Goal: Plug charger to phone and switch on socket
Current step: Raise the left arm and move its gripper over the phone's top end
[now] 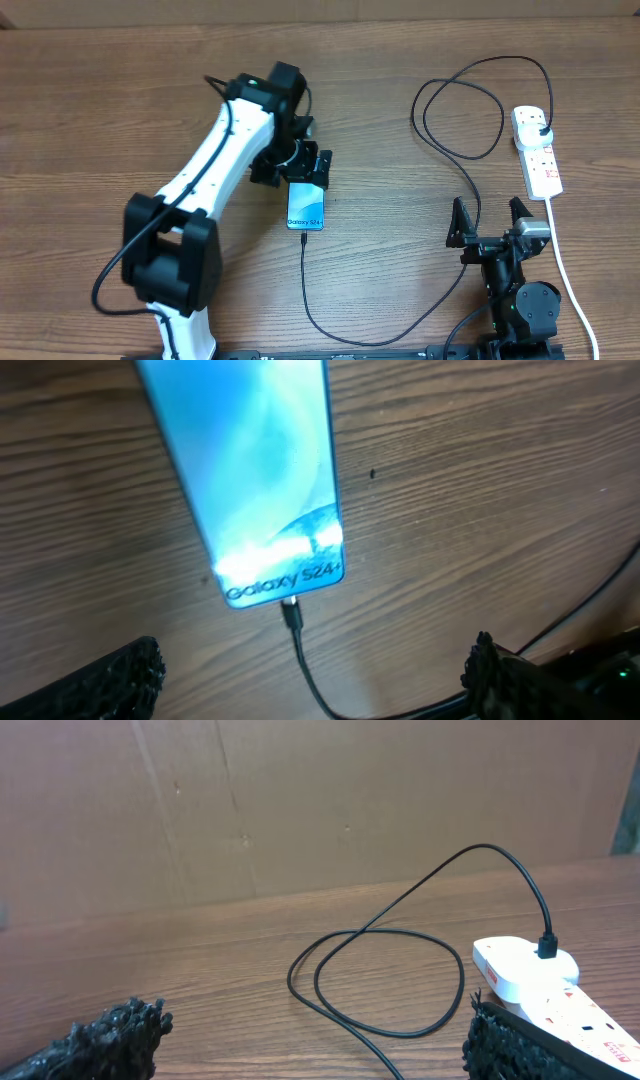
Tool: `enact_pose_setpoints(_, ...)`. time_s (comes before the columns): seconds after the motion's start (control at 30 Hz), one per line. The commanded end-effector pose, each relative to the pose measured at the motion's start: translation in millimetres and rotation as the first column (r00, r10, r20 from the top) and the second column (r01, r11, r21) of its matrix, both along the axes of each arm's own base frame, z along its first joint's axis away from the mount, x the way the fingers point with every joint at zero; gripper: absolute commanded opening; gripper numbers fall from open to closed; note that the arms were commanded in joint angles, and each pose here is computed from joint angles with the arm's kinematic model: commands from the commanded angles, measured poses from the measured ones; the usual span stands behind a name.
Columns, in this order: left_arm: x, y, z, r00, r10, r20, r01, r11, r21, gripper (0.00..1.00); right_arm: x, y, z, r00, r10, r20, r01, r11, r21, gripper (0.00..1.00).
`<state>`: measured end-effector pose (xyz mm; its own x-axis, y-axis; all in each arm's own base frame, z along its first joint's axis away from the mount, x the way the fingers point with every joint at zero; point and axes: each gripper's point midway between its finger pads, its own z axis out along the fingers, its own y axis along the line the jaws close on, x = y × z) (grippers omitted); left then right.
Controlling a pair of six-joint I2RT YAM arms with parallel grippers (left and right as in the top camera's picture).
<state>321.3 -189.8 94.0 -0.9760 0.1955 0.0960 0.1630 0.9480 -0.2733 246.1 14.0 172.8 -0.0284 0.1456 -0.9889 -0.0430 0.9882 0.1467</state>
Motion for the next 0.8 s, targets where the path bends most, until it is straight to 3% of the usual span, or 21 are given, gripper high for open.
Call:
enact_pose_setpoints(0.0, -4, -3, -20, 0.999, 0.001, -0.037, 0.001, 0.999, 0.051, 1.0, 0, -1, -2, 1.0, -0.008, 0.004, 0.008, 1.0, -0.001, 1.0)
enact_pose_setpoints(0.17, 1, 6, -39, 0.998, 0.052, -0.022, -0.047, 0.983, 0.18, 1.0, 0, -1, -2, 1.0, -0.008, 0.004, 0.008, 1.0, -0.001, 1.0)
enact_pose_setpoints(0.77, 11, 3, -64, 0.998, 0.064, -0.012, -0.06, 0.977, 0.203, 1.0, 0, -1, -2, 1.0, -0.008, 0.004, 0.008, 1.0, -0.001, 1.0)
